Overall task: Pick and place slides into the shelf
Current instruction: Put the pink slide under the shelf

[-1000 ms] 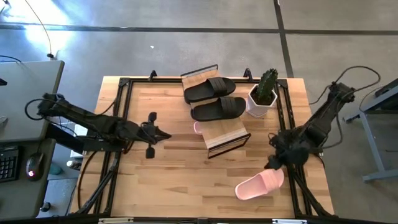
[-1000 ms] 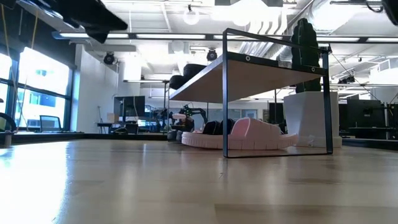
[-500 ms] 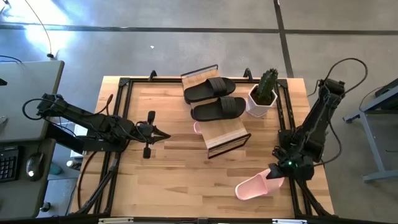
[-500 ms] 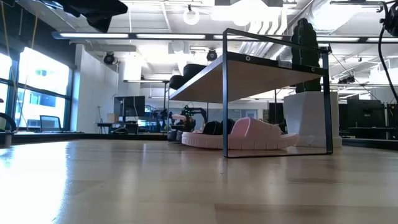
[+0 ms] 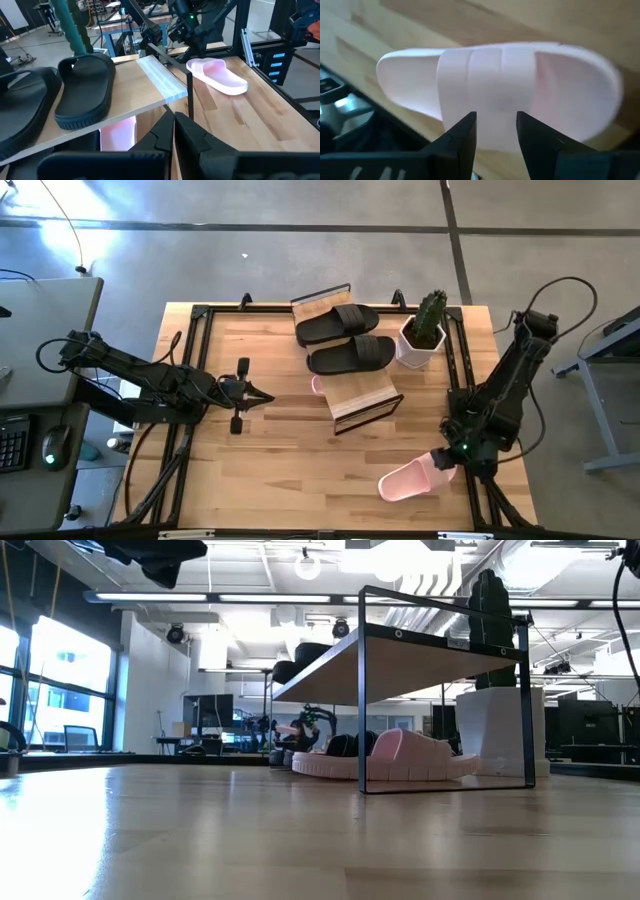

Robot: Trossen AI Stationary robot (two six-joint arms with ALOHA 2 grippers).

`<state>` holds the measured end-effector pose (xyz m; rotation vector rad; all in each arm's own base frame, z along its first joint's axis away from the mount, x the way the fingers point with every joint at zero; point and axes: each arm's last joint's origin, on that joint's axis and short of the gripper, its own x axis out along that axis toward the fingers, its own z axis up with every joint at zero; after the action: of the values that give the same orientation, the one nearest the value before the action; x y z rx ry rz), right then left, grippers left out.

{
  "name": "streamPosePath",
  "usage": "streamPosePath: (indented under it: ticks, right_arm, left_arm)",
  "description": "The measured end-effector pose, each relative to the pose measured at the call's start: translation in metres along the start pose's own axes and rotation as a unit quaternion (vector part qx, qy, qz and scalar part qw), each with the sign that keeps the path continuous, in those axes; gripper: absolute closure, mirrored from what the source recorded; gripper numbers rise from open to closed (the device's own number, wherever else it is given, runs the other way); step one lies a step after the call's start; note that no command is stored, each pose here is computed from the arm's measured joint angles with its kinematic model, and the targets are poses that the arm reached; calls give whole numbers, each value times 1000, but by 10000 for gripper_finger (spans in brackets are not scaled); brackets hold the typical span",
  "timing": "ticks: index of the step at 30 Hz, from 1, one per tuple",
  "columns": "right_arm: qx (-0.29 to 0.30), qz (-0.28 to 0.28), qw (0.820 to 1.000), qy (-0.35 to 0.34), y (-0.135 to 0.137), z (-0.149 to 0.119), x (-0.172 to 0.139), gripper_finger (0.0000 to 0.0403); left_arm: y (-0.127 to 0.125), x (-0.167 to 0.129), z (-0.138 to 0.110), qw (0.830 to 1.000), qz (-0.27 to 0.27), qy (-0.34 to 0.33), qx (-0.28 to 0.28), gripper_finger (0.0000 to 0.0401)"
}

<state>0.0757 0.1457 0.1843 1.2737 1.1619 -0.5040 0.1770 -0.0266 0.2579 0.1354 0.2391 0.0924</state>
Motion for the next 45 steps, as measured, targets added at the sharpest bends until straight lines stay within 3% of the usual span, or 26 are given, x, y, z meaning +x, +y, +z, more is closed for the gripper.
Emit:
streamPosePath:
  ticks: [6, 24, 36, 45]
  right_arm:
    - [-18, -44, 998, -40, 10, -3, -15, 272]
    - [-33, -54, 997, -41, 2, -11, 10, 272]
    - [-38, -30, 997, -54, 6, -16, 19, 272]
    - [-43, 64, 994, -79, 17, -20, 19, 272]
  left_arm:
    - [0, 0, 1, 1000, 1, -7, 1, 396]
    - [0, 0, 1, 1000, 1, -6, 1, 395]
    - [0, 0, 1, 1000, 2, -7, 2, 396]
    - [0, 0, 1, 1000, 2, -7, 10, 396]
